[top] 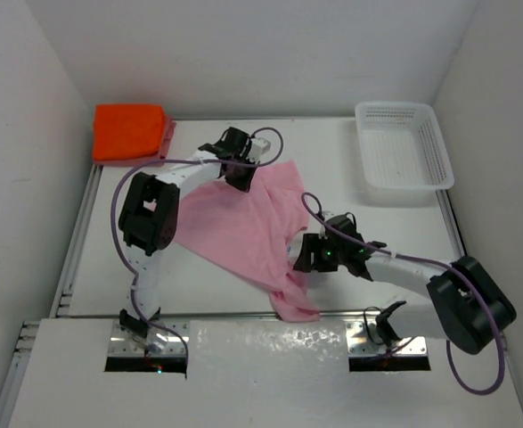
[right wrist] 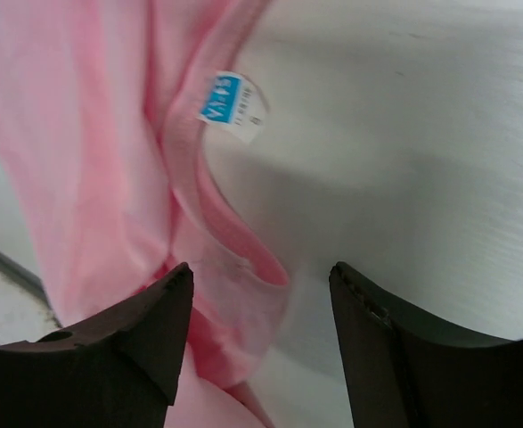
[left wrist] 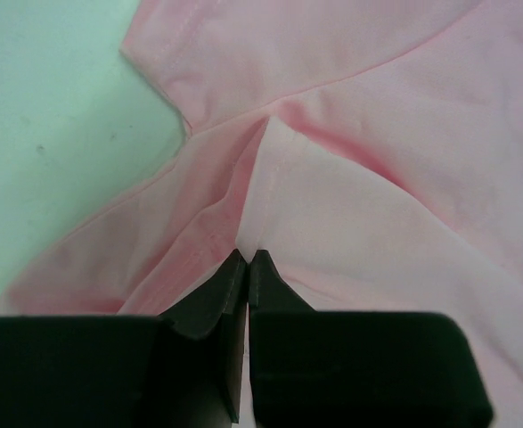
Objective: Fold and stack the t-shirts
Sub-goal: Flatten out the tshirt
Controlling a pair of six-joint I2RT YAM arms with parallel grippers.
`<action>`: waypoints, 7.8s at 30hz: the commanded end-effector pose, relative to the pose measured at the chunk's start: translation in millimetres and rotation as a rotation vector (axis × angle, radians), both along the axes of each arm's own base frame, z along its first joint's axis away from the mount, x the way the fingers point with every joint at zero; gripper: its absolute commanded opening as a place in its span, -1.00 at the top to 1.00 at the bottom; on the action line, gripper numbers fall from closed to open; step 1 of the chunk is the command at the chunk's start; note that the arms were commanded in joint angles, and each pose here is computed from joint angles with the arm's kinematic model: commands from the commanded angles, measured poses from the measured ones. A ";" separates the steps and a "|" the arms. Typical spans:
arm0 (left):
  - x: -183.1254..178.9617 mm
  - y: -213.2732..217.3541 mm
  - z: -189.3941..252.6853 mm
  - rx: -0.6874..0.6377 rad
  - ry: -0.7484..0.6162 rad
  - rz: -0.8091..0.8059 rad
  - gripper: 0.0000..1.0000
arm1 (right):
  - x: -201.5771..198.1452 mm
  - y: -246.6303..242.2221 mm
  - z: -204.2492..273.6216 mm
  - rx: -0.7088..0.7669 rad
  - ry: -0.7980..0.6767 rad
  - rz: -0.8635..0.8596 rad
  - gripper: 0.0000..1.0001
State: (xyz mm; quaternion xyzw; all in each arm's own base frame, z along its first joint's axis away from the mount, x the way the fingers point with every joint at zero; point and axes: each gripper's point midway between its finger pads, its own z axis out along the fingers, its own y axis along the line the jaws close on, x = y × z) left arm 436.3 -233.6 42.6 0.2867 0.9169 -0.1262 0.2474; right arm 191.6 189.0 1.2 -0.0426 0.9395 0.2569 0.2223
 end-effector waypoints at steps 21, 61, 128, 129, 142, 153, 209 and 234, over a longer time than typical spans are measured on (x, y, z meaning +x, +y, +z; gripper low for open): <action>133.5 153.3 429.7 -0.344 -0.993 0.304 1.00 | 295.4 -63.1 249.5 0.124 -0.455 -0.362 1.00; -117.7 227.9 34.1 0.101 -0.092 0.225 1.00 | 180.4 -122.4 115.6 -0.154 -0.097 -0.414 1.00; -109.0 257.6 110.3 0.033 -0.006 0.275 -0.38 | 117.3 -79.5 110.2 -0.303 -0.096 -0.203 -0.44; -131.7 257.7 104.7 0.058 0.020 0.260 -0.39 | 90.2 -79.4 92.0 -0.289 -0.044 -0.209 -0.38; -232.1 271.8 -34.8 0.218 0.260 0.306 -0.58 | 7.0 -59.9 -10.2 -0.065 0.084 -0.283 -0.36; -201.3 262.0 -18.2 0.076 0.188 0.274 -0.58 | 14.9 -50.6 -30.6 -0.005 0.097 -0.329 -0.34; 41.6 243.3 170.5 -0.148 -0.200 0.271 1.00 | 261.0 -60.9 209.3 0.002 -0.109 -0.088 1.00; -16.0 220.9 143.4 0.050 -0.233 0.128 1.00 | 216.8 -108.4 183.7 0.167 -0.197 -0.293 1.00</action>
